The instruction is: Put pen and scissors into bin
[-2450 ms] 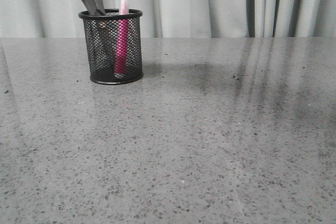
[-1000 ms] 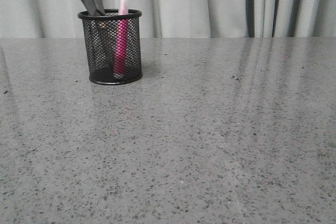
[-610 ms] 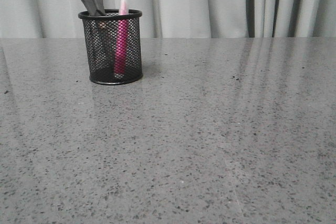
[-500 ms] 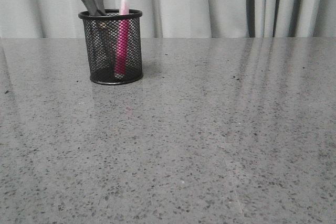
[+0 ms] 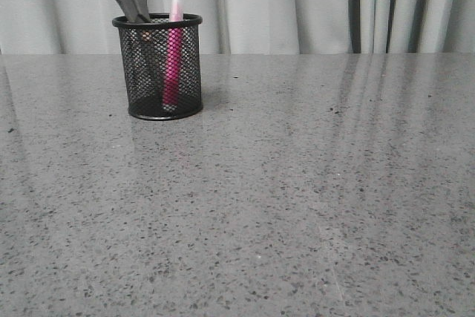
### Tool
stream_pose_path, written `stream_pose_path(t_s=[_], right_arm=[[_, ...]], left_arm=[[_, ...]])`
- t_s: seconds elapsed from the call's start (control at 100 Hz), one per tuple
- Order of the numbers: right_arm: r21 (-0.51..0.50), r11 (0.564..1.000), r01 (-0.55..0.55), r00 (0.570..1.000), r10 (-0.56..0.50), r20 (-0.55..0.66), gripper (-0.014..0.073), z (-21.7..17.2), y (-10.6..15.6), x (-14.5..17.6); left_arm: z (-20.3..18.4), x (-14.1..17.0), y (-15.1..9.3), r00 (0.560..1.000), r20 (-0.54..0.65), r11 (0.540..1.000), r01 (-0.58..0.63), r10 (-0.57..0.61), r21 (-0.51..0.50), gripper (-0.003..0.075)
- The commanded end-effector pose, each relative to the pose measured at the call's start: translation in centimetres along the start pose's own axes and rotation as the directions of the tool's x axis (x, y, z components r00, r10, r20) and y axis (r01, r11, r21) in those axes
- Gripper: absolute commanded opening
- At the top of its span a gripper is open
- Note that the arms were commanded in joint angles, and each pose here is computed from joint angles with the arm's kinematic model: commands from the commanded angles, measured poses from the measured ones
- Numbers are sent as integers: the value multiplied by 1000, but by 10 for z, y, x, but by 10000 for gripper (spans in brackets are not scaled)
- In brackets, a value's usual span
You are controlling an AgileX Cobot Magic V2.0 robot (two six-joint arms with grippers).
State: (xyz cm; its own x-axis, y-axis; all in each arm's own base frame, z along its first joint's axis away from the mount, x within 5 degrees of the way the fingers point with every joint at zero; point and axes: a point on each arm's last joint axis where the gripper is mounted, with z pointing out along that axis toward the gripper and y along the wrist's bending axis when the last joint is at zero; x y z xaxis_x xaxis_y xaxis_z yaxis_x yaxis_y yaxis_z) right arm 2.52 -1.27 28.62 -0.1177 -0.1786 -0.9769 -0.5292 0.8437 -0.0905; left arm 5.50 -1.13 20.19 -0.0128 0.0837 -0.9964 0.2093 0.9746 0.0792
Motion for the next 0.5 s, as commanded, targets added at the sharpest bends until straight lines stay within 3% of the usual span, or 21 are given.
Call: stream_pose_path(t_s=[0.0, 0.15, 0.28, 0.49], right_arm=[[1, 1000, 9, 995, -9, 102, -48, -5, -1, -12], [1, 1000, 9, 995, -9, 102, -48, -5, -1, -12], [1, 1000, 9, 995, -9, 102, -48, -5, -1, -12], [1, 1000, 9, 995, -9, 102, -48, -5, -1, -12]], left_arm=[[0, 11, 3, 996, 14, 994, 89, -88, -69, -19], [-1, 21, 7, 990, -91, 984, 91, -106, -157, -19], [-2, 28, 7, 978, -168, 980, 97, -127, -175, -19], [-2, 29, 7, 977, -171, 980, 97, -128, -175, -19]])
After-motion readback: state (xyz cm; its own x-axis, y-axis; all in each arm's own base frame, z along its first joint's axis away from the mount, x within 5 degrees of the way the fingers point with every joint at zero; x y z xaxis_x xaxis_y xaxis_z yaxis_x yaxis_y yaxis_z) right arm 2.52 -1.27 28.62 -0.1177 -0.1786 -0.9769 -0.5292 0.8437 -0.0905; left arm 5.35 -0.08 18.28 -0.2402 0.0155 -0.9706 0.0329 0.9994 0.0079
